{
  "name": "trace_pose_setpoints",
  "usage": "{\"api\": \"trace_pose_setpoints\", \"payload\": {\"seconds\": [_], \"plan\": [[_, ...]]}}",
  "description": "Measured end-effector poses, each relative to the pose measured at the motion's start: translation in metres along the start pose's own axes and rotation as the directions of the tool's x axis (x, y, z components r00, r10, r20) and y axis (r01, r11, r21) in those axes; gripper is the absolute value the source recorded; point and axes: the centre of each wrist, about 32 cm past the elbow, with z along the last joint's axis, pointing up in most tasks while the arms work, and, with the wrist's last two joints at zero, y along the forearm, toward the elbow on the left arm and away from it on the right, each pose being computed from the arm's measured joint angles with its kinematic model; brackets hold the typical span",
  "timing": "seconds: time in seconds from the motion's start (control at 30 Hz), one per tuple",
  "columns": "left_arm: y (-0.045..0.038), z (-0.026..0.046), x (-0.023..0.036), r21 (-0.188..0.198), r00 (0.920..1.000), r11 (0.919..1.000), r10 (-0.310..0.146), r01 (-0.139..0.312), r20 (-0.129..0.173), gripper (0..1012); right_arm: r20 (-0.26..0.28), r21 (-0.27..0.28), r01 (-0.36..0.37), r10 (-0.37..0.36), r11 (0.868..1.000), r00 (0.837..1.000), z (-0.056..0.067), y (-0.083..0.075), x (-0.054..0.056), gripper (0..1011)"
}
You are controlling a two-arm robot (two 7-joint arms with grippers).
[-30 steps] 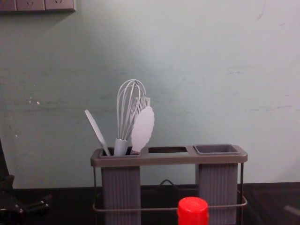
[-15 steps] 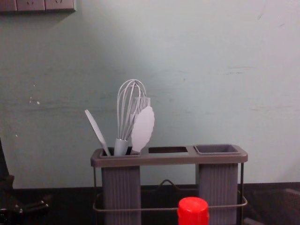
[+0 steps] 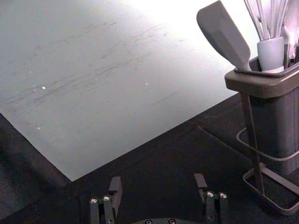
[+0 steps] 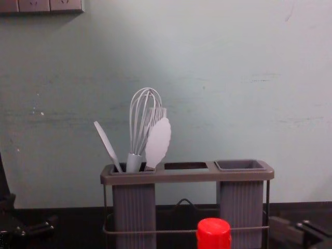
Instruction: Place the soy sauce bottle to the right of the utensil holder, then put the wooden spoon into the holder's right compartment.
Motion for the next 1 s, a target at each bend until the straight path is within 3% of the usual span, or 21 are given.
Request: {"api": "trace_pose_setpoints", "payload": {"seconds": [0.6, 1.0], "plan": [[0.0000, 0.0000, 0.0000, 0.000, 1.0000, 1.0000, 0.000, 0.000, 0.000, 1011, -0.012, 0.011, -0.019, 0.019, 1.000, 1.000, -0.002, 0.036, -0.003, 1004], [0.0000, 0.0000, 0.0000, 0.000, 1.0000, 1.0000, 0.000, 0.000, 0.000, 1011, -0.024, 0.005, -0.026, 0.026, 1.000, 0.999, -0.002, 0.045, -0.005, 1004]]}}
